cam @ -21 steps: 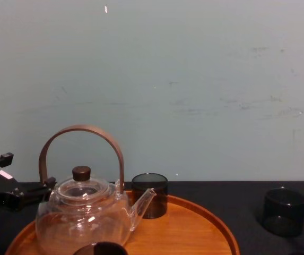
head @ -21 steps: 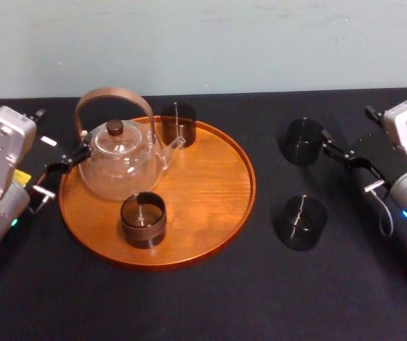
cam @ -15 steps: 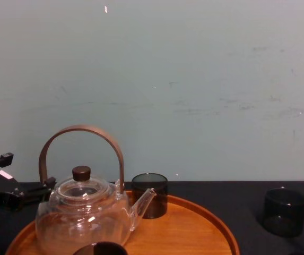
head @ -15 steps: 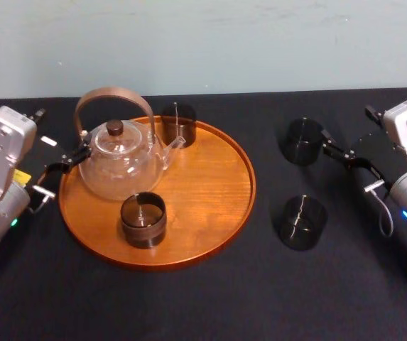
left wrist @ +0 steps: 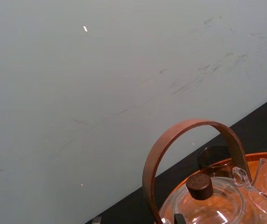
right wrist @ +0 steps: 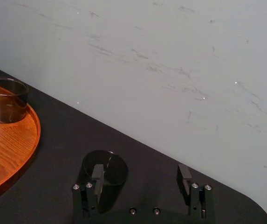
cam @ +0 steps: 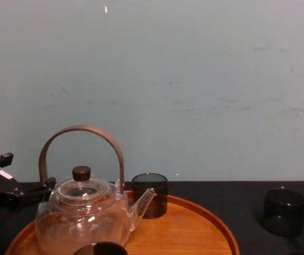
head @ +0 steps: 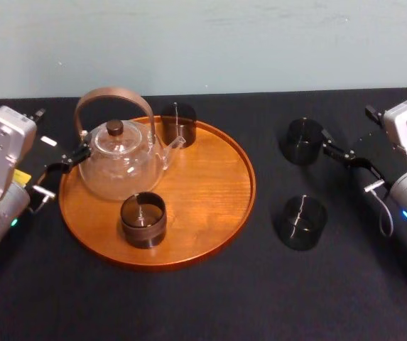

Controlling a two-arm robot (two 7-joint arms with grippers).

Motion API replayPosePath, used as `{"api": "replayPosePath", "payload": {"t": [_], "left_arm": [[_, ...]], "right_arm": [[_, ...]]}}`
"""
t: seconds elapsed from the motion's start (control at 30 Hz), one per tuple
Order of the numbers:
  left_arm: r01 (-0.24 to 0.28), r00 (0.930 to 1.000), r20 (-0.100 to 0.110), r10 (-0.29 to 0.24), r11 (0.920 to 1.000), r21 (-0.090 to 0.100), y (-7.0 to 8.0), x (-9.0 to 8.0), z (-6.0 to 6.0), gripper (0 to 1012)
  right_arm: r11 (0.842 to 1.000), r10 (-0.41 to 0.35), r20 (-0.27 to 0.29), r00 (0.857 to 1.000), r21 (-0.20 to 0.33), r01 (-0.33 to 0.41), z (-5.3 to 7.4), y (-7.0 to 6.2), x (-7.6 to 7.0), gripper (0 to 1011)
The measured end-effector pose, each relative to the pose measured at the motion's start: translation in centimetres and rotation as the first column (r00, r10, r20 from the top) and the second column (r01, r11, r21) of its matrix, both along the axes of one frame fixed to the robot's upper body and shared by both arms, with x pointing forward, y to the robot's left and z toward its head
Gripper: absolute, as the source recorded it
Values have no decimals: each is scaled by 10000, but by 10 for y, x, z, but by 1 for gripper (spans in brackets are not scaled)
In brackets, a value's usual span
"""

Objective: Pick up the glass from the table and place it on the tray.

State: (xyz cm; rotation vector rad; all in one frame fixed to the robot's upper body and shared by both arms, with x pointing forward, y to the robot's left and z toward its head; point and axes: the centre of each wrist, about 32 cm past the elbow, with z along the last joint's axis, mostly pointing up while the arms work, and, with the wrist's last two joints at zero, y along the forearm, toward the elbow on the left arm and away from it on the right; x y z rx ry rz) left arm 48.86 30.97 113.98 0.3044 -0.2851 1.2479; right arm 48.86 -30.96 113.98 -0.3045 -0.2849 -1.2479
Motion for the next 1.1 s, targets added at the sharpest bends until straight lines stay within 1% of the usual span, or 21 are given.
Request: {"api": "replayPosePath", "payload": {"t": [0.57,0.77,0.9,1.1], "left_arm": [[0,10000,0,0,10000,0,0,0,0,1010],[1,10000,0,-1,10000,0,0,0,0,1010],[0,10000,0,0,10000,0,0,0,0,1009],[0,10000,1,0,10000,0,0,0,0,1009]], "right_arm": [[10000,0,1,10000,0,0,0,0,0,1002],[9995,115,-173,9998,308,-109,1,-7,1,1002],[9983,312,-310,9990,500,-296,3,-12,-4,1002],[9973,544,-328,9980,515,-526,4,-16,-15,1002]]}}
